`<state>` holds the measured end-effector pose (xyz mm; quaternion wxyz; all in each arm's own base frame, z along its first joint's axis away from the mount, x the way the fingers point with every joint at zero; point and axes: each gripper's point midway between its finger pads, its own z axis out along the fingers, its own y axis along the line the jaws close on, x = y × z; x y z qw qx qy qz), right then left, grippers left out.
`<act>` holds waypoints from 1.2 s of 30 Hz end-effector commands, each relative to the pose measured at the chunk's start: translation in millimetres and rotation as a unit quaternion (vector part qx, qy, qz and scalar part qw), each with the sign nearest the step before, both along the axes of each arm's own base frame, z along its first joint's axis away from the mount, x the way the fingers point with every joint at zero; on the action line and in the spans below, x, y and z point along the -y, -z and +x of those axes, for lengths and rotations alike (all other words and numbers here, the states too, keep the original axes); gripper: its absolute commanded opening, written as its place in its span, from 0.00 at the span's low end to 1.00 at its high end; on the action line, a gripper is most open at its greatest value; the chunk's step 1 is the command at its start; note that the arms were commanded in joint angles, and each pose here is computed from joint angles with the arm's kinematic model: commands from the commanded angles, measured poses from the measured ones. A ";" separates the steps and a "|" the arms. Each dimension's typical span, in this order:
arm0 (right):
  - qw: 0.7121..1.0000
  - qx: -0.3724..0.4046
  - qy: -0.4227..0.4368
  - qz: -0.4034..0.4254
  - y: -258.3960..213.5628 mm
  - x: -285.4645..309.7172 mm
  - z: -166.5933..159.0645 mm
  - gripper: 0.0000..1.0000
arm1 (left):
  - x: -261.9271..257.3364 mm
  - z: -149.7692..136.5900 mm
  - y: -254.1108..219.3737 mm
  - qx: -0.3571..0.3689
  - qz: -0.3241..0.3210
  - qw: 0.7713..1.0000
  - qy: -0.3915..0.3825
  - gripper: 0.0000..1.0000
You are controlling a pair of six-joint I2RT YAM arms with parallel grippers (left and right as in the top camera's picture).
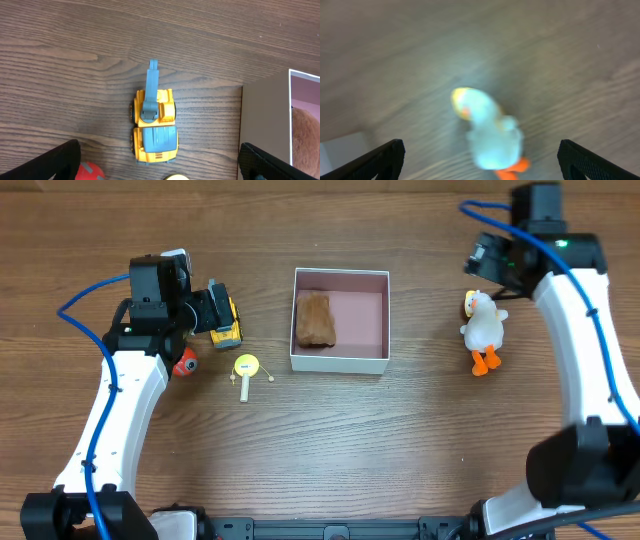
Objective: Pack container
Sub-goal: 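Lower the right gripper onto the white duck plush and grasp it, then carry the duck into the box beside the brown plush and release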
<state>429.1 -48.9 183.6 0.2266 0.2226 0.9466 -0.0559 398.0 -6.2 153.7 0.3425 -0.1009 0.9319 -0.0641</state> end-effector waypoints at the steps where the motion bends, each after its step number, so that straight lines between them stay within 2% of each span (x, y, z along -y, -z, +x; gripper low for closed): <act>1: 0.997 -0.066 0.002 0.038 55.1 23.2 -8.6 0.99 | -2.5 6.7 -10.0 0.014 0.010 1.000 0.006 1.00; 4: 0.992 -0.097 -0.022 0.079 80.9 24.1 -11.7 0.88 | -2.5 6.7 -10.0 0.014 0.010 1.000 0.006 1.00; 5: 0.990 -0.106 -0.033 0.091 88.0 20.6 -13.0 0.87 | -2.5 6.8 -10.2 0.014 0.010 1.000 0.006 1.00; 8: 0.984 -0.144 -0.035 0.102 106.7 13.8 -25.5 0.88 | -2.5 6.8 -10.2 0.014 0.010 1.000 0.006 1.00; 9: 0.982 -0.149 -0.040 0.108 111.4 9.5 -27.6 0.91 | -2.5 6.8 -10.2 0.014 0.010 1.000 0.006 1.00; 12: 0.977 -0.157 -0.076 0.126 127.2 -8.5 -31.5 0.92 | -2.5 6.8 -10.2 0.014 0.010 1.000 0.006 1.00; 13: 0.976 -0.158 -0.078 0.126 131.6 -10.6 -32.8 0.86 | -2.5 6.8 -10.2 0.014 0.010 1.000 0.006 1.00; 14: 0.976 -0.159 -0.076 0.127 137.7 -11.2 -35.2 0.75 | -2.5 6.7 -10.0 0.014 0.010 1.000 0.006 1.00; 16: 0.975 -0.166 -0.064 0.130 149.2 -11.5 -41.5 0.74 | -2.5 6.8 -10.2 0.014 0.010 1.000 0.006 1.00; 19: 0.975 -0.167 -0.060 0.130 160.8 -10.3 -46.3 0.41 | -2.5 6.8 -10.2 0.014 0.010 1.000 0.006 1.00; 20: 0.976 -0.169 -0.058 0.125 160.6 -8.3 -47.1 0.25 | -2.5 6.7 -10.0 0.014 0.010 1.000 0.006 1.00; 22: 0.979 -0.164 -0.040 0.113 150.4 -3.0 -46.3 0.06 | -2.5 6.8 -10.2 0.014 0.010 1.000 0.006 1.00; 26: 0.983 -0.129 -0.005 0.131 100.7 -13.3 -40.5 0.04 | -2.5 6.8 -10.2 0.014 0.010 1.000 0.006 1.00; 29: 0.985 -0.080 -0.050 0.144 39.8 -45.7 -36.0 0.04 | -2.5 6.8 -10.2 0.014 0.010 1.000 0.006 1.00; 32: 0.982 -0.009 -0.103 0.155 -19.5 -109.9 -42.0 0.04 | -2.5 6.8 -10.2 0.014 0.010 1.000 0.006 1.00; 36: 0.973 0.004 -0.147 0.175 -24.4 -175.0 -48.2 0.04 | -2.5 6.8 -10.2 0.014 0.010 1.000 0.006 1.00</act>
